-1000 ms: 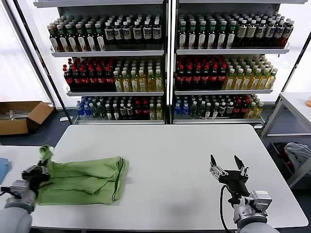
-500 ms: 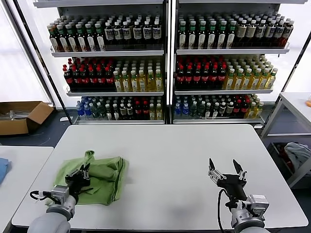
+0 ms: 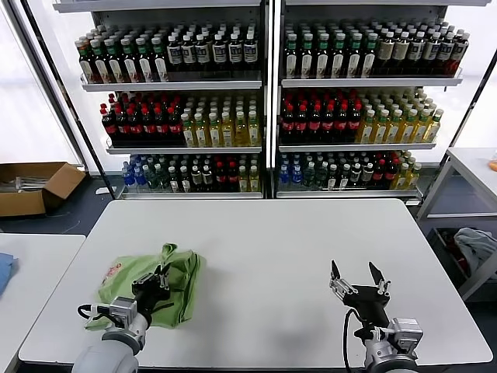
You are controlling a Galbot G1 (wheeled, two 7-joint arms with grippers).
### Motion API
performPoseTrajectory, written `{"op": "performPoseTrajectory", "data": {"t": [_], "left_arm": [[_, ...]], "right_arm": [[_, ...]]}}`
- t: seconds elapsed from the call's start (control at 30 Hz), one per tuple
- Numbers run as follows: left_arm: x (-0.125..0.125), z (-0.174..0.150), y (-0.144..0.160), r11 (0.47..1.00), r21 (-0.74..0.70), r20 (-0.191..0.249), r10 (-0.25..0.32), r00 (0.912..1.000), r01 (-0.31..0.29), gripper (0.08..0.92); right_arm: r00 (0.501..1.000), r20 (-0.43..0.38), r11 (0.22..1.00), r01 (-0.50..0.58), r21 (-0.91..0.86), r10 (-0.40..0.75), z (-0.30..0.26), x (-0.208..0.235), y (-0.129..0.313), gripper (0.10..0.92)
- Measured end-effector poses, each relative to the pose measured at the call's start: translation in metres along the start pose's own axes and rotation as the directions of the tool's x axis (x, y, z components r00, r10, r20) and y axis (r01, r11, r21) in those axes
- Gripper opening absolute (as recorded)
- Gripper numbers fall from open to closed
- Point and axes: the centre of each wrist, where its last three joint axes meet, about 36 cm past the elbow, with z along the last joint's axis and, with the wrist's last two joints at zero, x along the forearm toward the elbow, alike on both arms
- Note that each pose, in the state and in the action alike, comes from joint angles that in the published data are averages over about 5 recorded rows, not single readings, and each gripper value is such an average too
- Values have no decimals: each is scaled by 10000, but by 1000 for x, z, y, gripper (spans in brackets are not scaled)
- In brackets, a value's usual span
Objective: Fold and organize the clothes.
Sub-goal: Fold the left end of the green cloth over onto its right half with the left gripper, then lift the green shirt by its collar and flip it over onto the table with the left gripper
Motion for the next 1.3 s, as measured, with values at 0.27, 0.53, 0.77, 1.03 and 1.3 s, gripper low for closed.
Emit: {"op": "performPoseTrajectory", "data": {"t": [0.27, 0.53, 0.77, 1.03, 1.3], "left_arm": [[-13, 7, -11, 9999, 42, -214, 126, 9997, -125, 104], [-24, 15, -24, 9991, 186, -164, 391, 9991, -388, 255], [-25, 22, -44, 9928, 845, -223, 870, 9960, -848, 463], [-16, 13, -59, 9541, 2600, -326, 1623, 9862, -1484, 688], [16, -31, -44, 8939, 3885, 900, 2047, 9747, -2236, 820]], "right_arm": [[10000, -20, 10000, -25, -33, 25, 2, 0, 1, 823], [10000, -10, 10000, -8, -94, 8, 2, 0, 2, 823], [10000, 24, 9999, -57, -85, 57, 3, -2, 1, 823], [10000, 7, 10000, -39, -89, 39, 7, -6, 2, 823], [9999, 10, 9999, 159, -34, -159, 6, -11, 6, 823]]}}
